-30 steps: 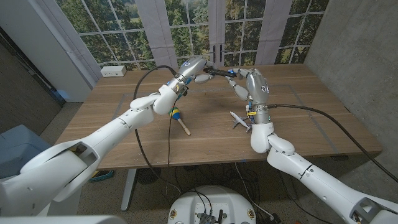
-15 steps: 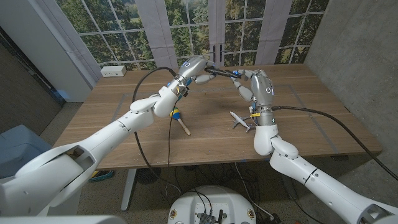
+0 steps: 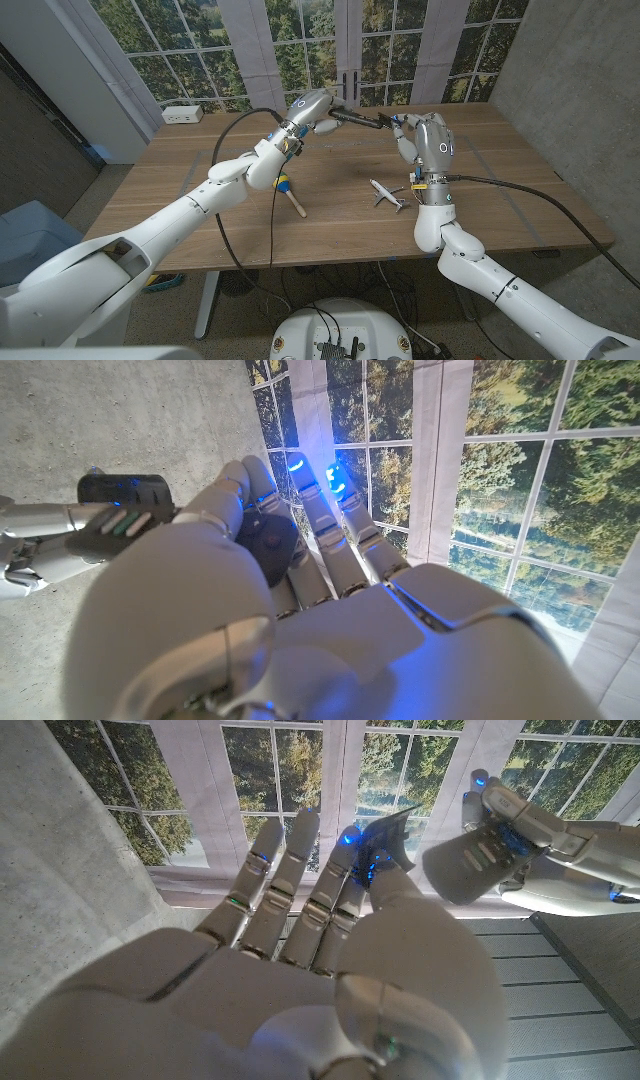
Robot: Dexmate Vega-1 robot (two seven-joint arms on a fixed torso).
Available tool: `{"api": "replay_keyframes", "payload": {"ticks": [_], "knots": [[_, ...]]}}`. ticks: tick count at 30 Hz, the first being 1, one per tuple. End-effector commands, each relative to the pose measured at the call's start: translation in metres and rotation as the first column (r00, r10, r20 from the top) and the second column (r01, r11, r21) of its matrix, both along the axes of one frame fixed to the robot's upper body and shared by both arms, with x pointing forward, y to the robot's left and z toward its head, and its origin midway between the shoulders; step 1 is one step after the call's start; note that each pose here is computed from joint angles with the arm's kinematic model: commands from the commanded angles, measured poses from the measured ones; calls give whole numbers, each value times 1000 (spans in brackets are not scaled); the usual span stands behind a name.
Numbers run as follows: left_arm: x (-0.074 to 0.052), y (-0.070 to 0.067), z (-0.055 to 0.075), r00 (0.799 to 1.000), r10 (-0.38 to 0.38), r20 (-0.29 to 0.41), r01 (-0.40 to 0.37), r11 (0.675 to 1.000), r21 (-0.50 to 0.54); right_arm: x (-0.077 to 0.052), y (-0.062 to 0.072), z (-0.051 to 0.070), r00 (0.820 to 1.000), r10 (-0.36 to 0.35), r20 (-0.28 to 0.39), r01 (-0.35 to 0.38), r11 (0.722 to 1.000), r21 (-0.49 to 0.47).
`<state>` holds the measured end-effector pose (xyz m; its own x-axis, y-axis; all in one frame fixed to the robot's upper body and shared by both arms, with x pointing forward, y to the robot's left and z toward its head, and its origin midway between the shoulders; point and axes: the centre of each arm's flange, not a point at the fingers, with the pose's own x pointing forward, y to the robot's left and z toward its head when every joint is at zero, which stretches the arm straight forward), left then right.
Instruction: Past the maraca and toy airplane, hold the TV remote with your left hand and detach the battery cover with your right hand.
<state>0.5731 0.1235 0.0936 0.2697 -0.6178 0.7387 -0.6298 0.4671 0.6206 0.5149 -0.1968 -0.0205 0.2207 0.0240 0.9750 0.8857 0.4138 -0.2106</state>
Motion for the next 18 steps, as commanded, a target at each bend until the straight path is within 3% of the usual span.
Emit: {"api": "replay_keyframes", "payload": {"ticks": [1,18], "knots": [[-4,-3,-2,1000,-12,-3,12,1000,6,0,-12,-2,997,-76,24,76,997,35],[-4,2,-2,1000,7,7,-7,1000,5,1,-8,-2,996,-70,60,66,996,56]]}}
